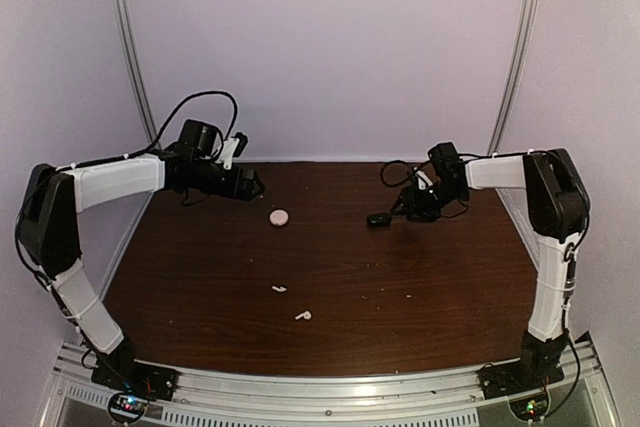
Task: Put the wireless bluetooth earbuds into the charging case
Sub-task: Place the charging case with the earbuds at the center of the board, then pick up the charging case from the center of the board.
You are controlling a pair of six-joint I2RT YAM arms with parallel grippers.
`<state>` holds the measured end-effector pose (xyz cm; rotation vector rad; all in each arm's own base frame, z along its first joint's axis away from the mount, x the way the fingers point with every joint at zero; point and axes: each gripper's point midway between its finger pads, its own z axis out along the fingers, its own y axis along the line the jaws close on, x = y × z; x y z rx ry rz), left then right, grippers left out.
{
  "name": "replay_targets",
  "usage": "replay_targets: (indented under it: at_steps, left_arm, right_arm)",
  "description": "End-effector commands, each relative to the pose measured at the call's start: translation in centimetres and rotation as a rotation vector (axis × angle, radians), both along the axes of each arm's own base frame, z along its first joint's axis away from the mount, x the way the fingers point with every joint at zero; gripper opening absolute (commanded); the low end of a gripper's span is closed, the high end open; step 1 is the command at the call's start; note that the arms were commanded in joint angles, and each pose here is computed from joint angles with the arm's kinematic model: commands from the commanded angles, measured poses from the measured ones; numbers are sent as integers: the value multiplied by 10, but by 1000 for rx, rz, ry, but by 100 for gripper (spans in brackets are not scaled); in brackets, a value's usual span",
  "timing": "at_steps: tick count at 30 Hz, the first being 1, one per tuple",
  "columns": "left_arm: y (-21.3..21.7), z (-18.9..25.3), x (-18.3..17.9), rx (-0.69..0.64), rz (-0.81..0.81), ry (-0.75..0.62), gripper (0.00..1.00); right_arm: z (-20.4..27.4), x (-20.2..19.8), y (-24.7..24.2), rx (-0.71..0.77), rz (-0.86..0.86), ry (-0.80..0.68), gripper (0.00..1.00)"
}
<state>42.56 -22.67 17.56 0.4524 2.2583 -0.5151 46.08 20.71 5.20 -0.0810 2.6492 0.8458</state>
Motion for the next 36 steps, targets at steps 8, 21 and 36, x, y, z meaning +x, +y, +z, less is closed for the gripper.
replay_targets:
  at_steps: [8, 21, 36]
  left_arm:
    - [-28, -58, 25, -4, -111, 95, 85]
    - [-48, -108, 33, 48, -140, 157, 80]
    - [-68, -141, 44, 158, -158, 155, 69]
  right_arm:
    - [96, -17, -19, 21, -43, -211, 63]
    - [128, -48, -26, 68, -67, -300, 63]
    - [144, -55, -28, 89, -75, -353, 63]
